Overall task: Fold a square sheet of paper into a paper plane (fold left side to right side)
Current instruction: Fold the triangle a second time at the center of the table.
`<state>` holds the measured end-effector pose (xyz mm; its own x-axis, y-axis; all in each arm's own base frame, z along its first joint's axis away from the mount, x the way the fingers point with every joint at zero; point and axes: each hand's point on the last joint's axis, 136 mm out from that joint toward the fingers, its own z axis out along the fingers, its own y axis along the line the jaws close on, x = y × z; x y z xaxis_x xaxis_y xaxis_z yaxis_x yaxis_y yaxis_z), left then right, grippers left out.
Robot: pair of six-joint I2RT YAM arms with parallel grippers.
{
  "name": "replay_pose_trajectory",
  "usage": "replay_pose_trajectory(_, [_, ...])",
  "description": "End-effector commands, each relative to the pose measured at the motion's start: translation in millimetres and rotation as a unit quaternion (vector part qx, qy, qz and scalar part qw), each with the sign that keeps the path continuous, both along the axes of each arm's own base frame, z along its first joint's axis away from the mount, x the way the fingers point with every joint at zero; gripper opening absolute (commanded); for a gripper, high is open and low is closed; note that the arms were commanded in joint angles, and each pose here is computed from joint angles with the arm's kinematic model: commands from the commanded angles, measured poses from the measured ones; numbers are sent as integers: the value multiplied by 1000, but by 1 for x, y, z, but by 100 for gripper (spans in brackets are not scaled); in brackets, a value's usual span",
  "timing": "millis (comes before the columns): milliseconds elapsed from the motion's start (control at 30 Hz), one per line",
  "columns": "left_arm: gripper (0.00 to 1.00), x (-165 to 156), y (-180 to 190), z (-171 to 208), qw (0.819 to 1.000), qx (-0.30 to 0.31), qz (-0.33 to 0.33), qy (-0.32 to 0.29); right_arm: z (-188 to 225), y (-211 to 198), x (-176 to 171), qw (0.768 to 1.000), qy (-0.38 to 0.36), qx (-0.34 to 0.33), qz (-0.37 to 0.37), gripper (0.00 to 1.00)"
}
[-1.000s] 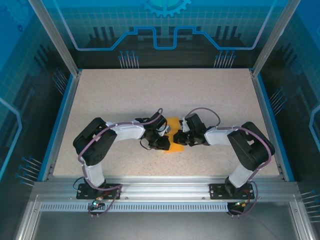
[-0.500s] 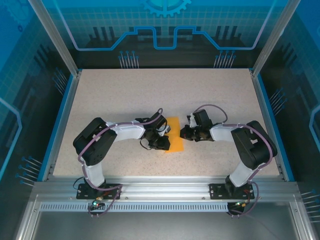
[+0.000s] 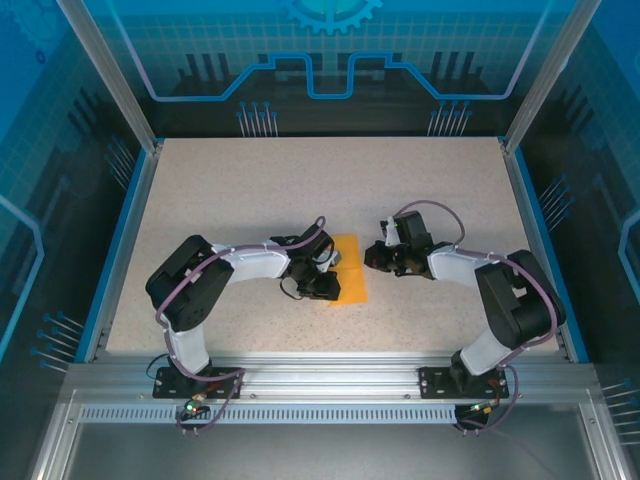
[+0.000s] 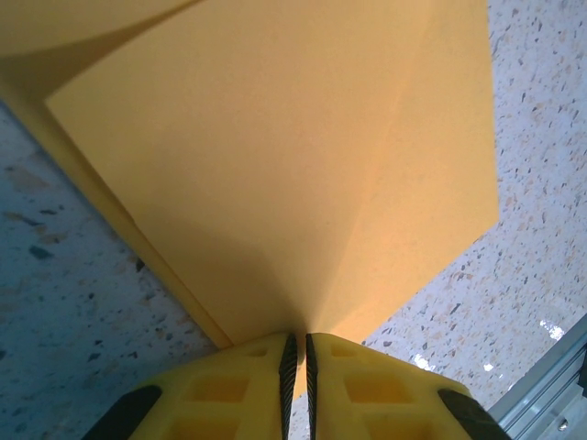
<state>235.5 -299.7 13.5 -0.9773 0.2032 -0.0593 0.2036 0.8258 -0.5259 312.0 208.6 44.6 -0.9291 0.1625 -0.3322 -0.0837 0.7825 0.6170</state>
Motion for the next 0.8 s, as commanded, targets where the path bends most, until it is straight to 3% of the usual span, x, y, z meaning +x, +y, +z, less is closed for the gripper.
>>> replay_pose_trajectory(0, [17, -13, 21, -16, 999, 43, 9, 22, -3, 19, -16, 1000, 12, 15, 22, 0])
replay_pose_trajectory(433, [17, -14, 21, -17, 999, 45, 9, 24, -42, 14, -18, 998, 52, -27, 14, 0])
replay_pose_trajectory(767, [17, -14, 21, -17, 999, 44, 9, 25, -35, -12, -1, 999, 41, -27, -14, 0])
